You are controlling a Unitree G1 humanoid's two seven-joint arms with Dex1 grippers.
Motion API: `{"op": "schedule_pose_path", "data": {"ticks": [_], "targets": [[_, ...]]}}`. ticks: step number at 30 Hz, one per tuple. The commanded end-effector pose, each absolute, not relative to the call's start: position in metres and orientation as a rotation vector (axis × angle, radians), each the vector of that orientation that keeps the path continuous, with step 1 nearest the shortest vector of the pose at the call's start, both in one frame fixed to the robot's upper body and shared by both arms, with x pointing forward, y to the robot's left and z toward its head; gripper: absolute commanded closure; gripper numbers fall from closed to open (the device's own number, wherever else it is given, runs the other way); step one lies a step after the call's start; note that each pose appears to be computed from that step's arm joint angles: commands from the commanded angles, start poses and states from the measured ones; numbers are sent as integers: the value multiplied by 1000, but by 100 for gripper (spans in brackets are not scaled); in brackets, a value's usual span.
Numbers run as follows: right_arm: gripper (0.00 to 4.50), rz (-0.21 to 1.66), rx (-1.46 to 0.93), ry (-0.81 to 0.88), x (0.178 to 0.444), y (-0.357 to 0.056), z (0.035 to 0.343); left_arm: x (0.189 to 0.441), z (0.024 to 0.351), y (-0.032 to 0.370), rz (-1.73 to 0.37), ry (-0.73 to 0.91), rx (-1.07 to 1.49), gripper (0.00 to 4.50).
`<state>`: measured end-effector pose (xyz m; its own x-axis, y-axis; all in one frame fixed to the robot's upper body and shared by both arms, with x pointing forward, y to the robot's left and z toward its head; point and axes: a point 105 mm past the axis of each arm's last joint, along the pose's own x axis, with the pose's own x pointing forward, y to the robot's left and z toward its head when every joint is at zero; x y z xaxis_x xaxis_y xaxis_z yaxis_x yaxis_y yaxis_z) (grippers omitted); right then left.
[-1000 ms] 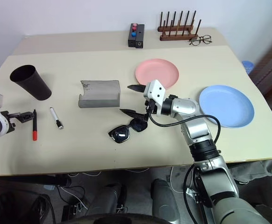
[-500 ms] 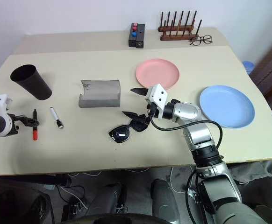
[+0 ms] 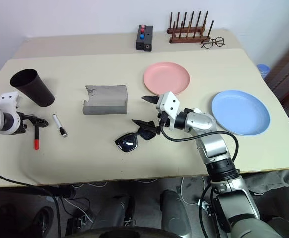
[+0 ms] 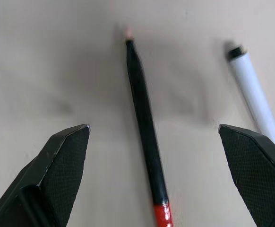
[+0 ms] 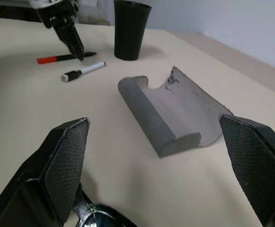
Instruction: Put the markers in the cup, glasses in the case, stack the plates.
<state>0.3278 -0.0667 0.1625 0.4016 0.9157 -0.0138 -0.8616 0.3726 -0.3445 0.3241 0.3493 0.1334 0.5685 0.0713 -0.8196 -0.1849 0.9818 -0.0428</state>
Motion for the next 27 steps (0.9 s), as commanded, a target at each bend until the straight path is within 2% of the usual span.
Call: {"op": "schedule_pose_path", "data": {"ticks": [1,6,7,8,15,21,25,27], "targets": [[2,1139,-335,-250,326,-68,178,323,139,357,175,948,-121,0],[2,1124,-345,-239,329,-74,177,319,129,362,206,967,-147,0],[0,1123,-345,-239,329,-74,177,319,128,361,212,967,-161,54],[0,1122,-347,-238,329,-74,177,319,126,362,218,966,-163,83],[0,1126,-347,-237,329,-74,177,316,123,361,227,968,-165,442],[0,1125,-343,-230,329,-76,175,308,148,361,194,926,-70,447],[0,1176,-301,-207,322,-82,176,294,174,340,27,903,7,447],[0,1190,-284,-215,320,-85,180,295,185,328,-59,846,62,447]]}}
